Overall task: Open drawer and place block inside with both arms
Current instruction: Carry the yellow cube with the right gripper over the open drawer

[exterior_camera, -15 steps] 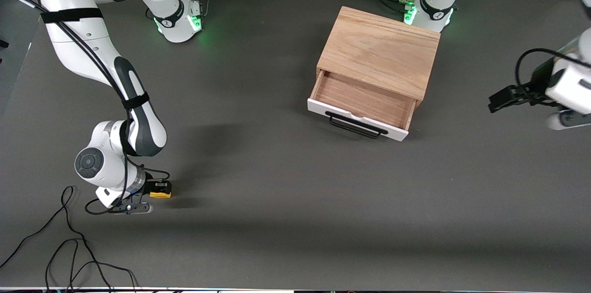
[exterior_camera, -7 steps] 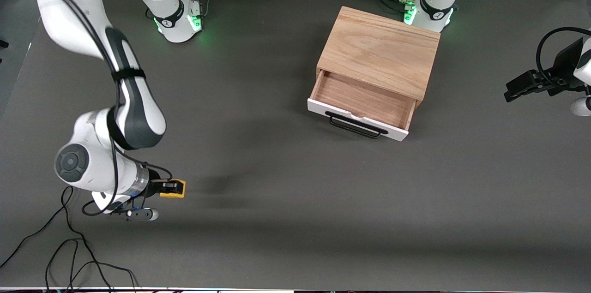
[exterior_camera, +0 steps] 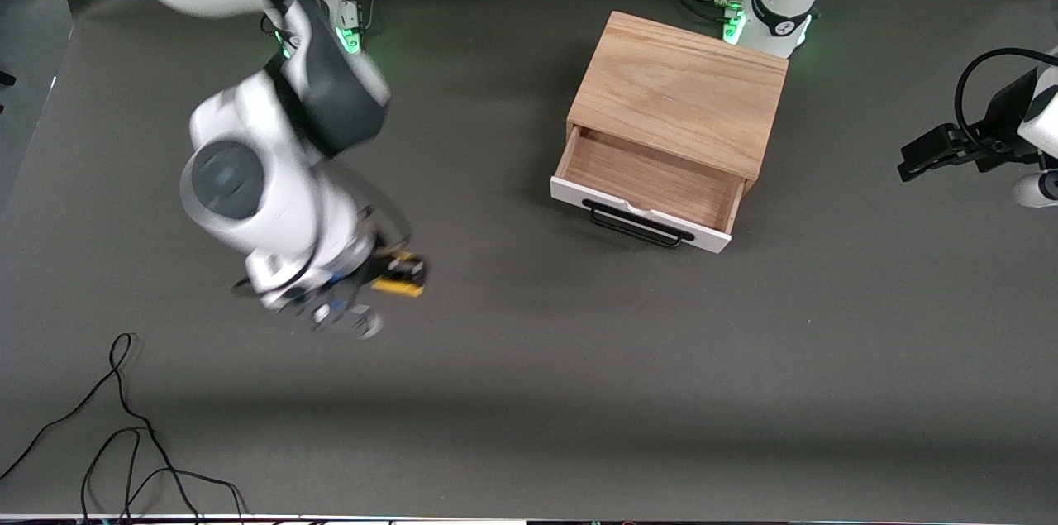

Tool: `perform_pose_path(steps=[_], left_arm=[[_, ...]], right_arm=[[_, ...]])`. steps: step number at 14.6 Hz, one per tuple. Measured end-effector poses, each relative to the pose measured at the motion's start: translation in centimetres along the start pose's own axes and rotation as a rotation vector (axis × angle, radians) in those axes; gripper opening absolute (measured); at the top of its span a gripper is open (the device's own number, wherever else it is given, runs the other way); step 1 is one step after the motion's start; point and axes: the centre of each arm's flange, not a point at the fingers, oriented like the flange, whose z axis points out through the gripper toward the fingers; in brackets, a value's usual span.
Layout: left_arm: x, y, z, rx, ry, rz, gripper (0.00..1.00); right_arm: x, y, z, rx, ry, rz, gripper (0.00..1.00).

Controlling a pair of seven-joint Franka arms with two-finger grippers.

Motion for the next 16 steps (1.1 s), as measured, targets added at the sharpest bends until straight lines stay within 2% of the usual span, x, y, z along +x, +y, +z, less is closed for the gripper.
perform_pose_path(steps=[3, 6, 8, 11, 16], left_arm=[[-0.6, -0.4, -0.9, 0.003, 0.023, 0.012, 1.0], [-2.4, 0.6, -0.8, 0.003, 0.066, 0.032, 1.0], [-3.8, 1.4, -0.7, 0.006, 0.064, 0.051, 1.0], [-4.2, 2.0, -0.5, 0.006, 0.059, 0.066, 1.0], [-3.5, 1.5, 0.5, 0.008, 0.036, 0.069, 1.0]], right_arm=[[-7.0, -6.9, 0.0, 0.019, 0.009, 0.034, 0.56], [-13.5, -13.3, 1.3, 0.085, 0.058, 0.037, 0.56], [-16.7, -16.5, 4.2, 0.096, 0.092, 0.043, 0.56], [-18.7, -18.5, 8.7, 0.072, 0.089, 0.051, 0.56], [-20.6, -19.7, 11.7, 0.038, 0.079, 0.097, 0.56]])
